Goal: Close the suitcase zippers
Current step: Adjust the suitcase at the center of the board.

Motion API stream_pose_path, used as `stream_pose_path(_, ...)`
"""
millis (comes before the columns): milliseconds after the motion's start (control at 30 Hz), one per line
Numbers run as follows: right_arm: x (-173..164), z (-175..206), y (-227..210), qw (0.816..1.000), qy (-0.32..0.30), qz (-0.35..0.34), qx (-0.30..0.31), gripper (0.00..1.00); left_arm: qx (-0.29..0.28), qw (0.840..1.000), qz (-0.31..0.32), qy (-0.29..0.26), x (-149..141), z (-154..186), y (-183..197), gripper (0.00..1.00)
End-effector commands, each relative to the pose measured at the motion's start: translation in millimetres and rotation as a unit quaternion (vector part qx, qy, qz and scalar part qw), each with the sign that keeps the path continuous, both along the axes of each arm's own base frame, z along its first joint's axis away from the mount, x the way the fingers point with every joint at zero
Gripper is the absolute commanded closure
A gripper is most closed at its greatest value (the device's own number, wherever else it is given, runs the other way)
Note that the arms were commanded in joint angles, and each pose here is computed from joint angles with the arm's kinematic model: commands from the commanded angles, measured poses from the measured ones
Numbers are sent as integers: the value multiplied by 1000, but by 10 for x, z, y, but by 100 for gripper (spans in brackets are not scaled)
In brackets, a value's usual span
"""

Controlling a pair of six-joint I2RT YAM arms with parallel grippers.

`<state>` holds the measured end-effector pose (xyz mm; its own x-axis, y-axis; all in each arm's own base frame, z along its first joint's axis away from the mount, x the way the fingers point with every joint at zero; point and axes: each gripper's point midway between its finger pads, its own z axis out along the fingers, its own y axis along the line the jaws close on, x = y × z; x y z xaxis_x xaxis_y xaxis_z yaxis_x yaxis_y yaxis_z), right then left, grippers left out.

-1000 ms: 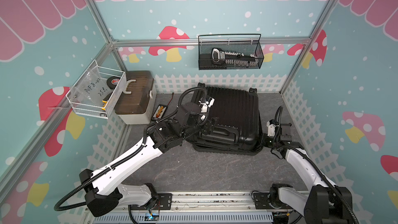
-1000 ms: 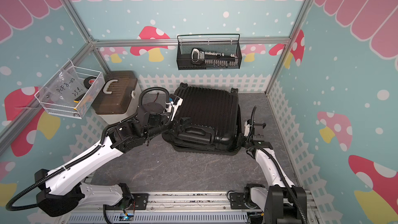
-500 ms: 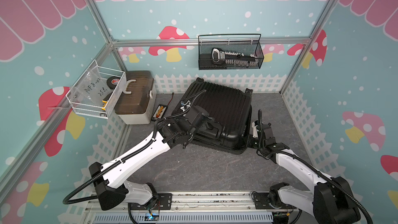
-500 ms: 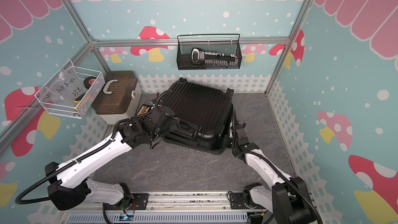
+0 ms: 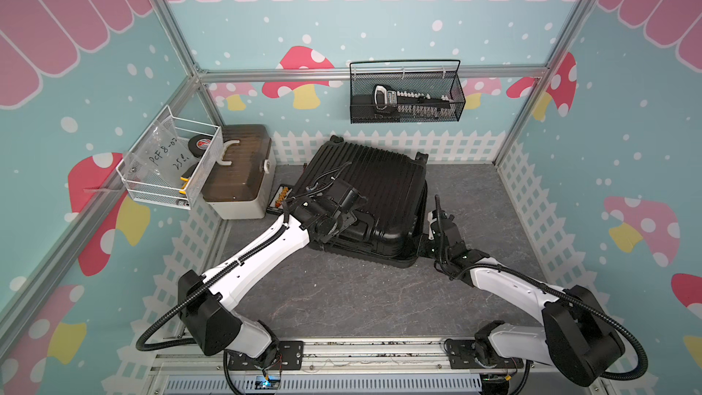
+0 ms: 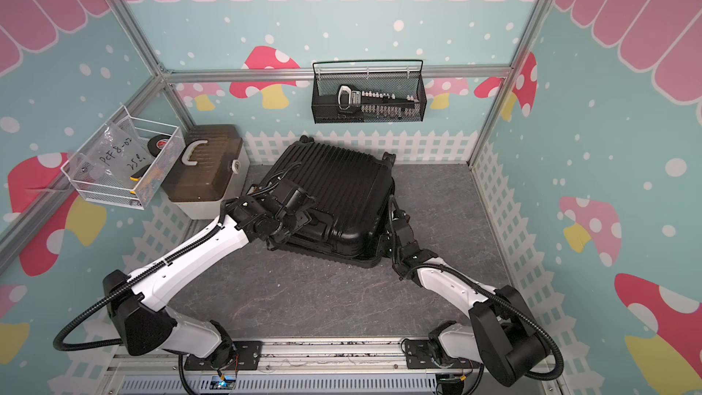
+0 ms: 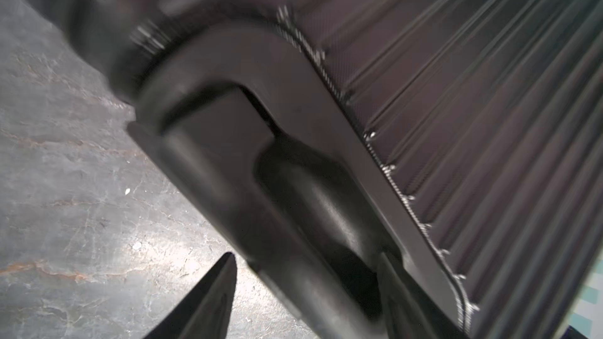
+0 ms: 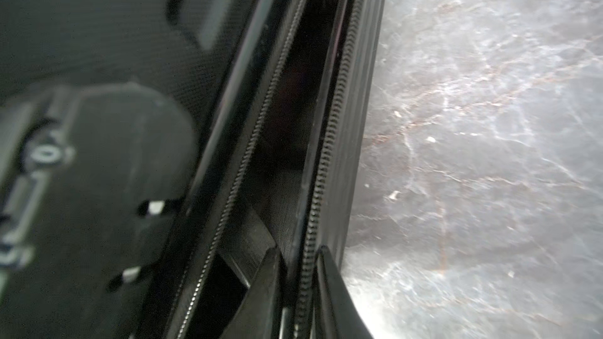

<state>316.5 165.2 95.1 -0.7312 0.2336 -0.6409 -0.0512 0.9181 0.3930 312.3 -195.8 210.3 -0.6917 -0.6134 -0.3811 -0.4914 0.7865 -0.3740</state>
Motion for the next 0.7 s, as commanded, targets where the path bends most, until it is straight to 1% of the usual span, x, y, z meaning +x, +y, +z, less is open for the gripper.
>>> stream_pose_path(0,-179,-98,301,998,15,68,5,82,-17,999,29,28,-19,-152,6,31)
stream_pose_path(133,-218,-22,224,999,-4,50,-8,82,-13,998,51,45,-44,-301,53,37)
stream_pose_path(300,-264,141,-68,998,-31,4,-45,81,7,995,74,59,-67,-492,135,43)
stream_pose_path(367,-289,214,-191,997,-41,-11,-65,77,16,995,75,63,-52,-550,134,54)
stream_pose_path(400,-306,259,-269,996,-44,-22,-79,75,22,995,75,66,-39,-581,138,58)
stream_pose_path(467,-331,363,-416,992,-52,-38,-108,68,31,994,78,70,-23,-638,163,61)
stream_pose_path(533,-358,487,-563,987,-62,-54,-139,63,41,994,77,69,4,-660,193,67)
stream_pose_path(567,-359,580,-621,984,-70,-61,-151,61,43,994,74,68,24,-651,208,68)
stream_pose_path(633,-382,687,-746,978,-77,-74,-178,59,64,994,70,46,114,-568,281,73)
stream_pose_path(667,-385,736,-804,975,-80,-79,-190,58,75,995,58,36,170,-516,303,74)
